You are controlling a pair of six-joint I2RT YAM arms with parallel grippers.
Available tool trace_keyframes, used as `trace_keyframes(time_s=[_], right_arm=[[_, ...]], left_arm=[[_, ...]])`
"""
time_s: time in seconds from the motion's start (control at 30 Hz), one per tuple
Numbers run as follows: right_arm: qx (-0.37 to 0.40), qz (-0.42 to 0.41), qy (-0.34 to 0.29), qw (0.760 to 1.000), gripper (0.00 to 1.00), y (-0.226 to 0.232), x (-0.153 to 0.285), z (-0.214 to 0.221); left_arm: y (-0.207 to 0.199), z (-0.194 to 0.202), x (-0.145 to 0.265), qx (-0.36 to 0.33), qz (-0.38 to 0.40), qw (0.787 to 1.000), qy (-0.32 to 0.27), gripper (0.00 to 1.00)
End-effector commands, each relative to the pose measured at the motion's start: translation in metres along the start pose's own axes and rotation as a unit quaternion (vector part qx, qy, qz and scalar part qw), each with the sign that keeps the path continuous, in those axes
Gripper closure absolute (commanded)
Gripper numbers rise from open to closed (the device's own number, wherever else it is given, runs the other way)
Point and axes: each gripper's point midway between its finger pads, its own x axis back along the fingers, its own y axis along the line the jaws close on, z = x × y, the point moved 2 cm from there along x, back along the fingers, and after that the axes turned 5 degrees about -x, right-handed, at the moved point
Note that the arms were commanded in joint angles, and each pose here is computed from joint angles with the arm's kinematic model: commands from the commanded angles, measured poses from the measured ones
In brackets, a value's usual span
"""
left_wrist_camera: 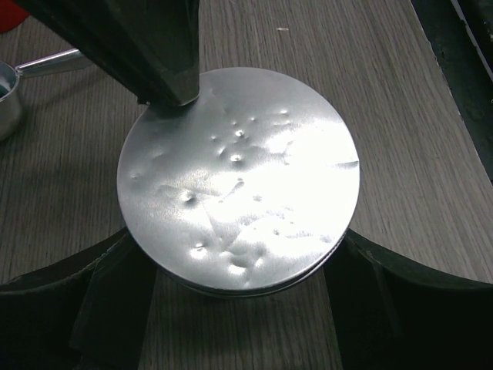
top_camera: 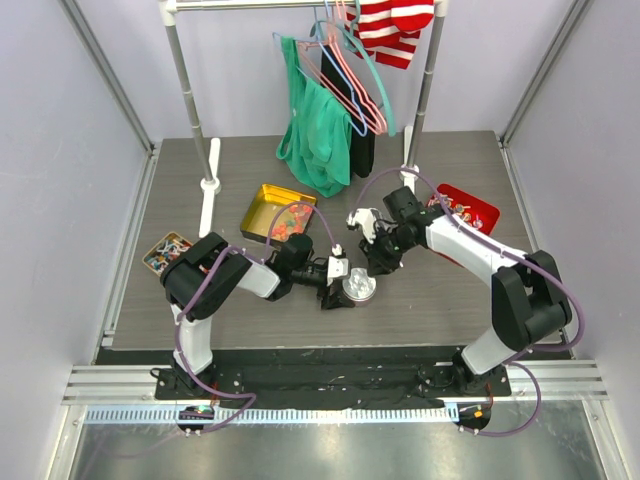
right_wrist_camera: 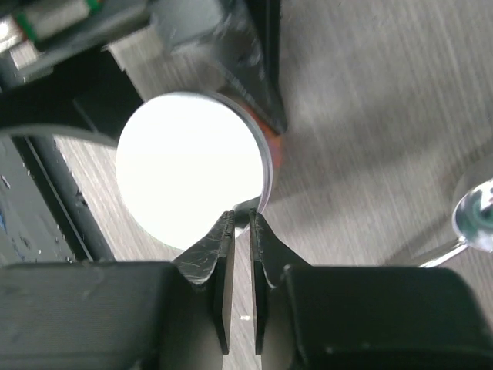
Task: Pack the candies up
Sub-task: Screw the bottle lid onto the packing bottle.
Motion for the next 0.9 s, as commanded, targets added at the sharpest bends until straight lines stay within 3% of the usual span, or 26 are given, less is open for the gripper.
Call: trace_keyframes(time_s=[0.0, 0.33, 0.47, 0.67, 0.87], right_arm=[[-0.036, -0.063, 0.096, 0.993, 0.84, 0.039, 0.005, 0.055], [-0.028, -0.054, 0.095, 0.994, 0.83, 0.042, 0.010, 0.052], [-0.024, 0.011, 0.043, 0.999, 0.74, 0.019, 0.028, 0.025], [-0.023, 0.068, -0.026, 0.997, 0.55, -0.003, 0.060, -0.007], [-0.014, 0.090, -0.059, 0.994, 0.46, -0.008, 0.068, -0.016]], left_arm=[[0.009, 0.018, 0.006, 0.019, -0.035, 0.998, 0.042, 0.61], [0.010, 0.019, 0.007, 0.019, -0.037, 0.998, 0.044, 0.61], [0.012, 0.021, 0.009, 0.021, -0.051, 0.997, 0.054, 0.62], [0.013, 0.031, 0.018, 0.031, -0.063, 0.993, 0.095, 0.71], [0.024, 0.044, 0.027, 0.054, -0.102, 0.981, 0.154, 0.69]])
